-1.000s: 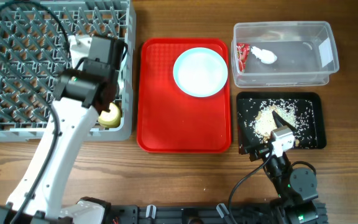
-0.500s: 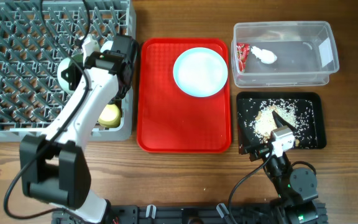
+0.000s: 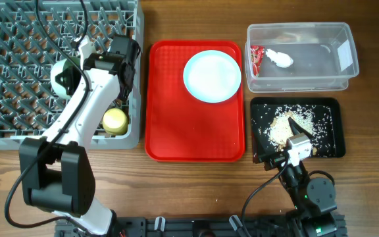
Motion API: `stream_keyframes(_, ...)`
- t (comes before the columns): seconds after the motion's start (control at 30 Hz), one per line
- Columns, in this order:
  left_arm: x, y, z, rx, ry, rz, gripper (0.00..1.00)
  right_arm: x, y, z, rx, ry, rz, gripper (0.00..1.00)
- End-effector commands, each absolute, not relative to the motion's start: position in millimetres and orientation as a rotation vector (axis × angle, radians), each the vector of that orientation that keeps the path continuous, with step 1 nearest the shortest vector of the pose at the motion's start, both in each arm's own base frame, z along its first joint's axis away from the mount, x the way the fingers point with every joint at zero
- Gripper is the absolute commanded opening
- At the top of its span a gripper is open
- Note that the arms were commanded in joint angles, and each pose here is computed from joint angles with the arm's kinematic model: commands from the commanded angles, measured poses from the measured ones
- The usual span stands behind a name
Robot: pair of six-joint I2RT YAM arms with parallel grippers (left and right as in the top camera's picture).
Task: Sort waste into correct bins and load items into the dishwasher rack
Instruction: 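Lift the mint-green bowl and stand it in the rack slots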
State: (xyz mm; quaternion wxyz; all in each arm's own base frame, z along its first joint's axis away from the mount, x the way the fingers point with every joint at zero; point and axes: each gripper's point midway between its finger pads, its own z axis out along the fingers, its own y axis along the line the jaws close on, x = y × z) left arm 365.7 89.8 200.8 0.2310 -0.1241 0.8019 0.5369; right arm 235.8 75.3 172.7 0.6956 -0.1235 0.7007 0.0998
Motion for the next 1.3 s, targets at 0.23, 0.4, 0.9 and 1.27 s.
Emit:
stream_keyframes(0.23,370.5,79.1,174.7,-0.308,2.265,1.448,0.04,234.7,76.5,175.7,-0.293,1.544,0.222,1.0)
stream_keyframes(0.4,370.2,71.3,174.7,-0.272,2.269,1.448,0.04,234.7,76.5,175.7,-0.293,1.544,0.222,1.0)
stream_keyframes(0.9,370.4,93.9,187.8,-0.345,2.183,1.533,0.04,234.7,76.5,175.7,-0.293,1.544,0.223,1.0)
stream_keyframes(1.27,372.2,90.8,197.8,-0.33,2.119,1.577,0.04,234.7,76.4,175.7,-0.293,1.544,0.222,1.0)
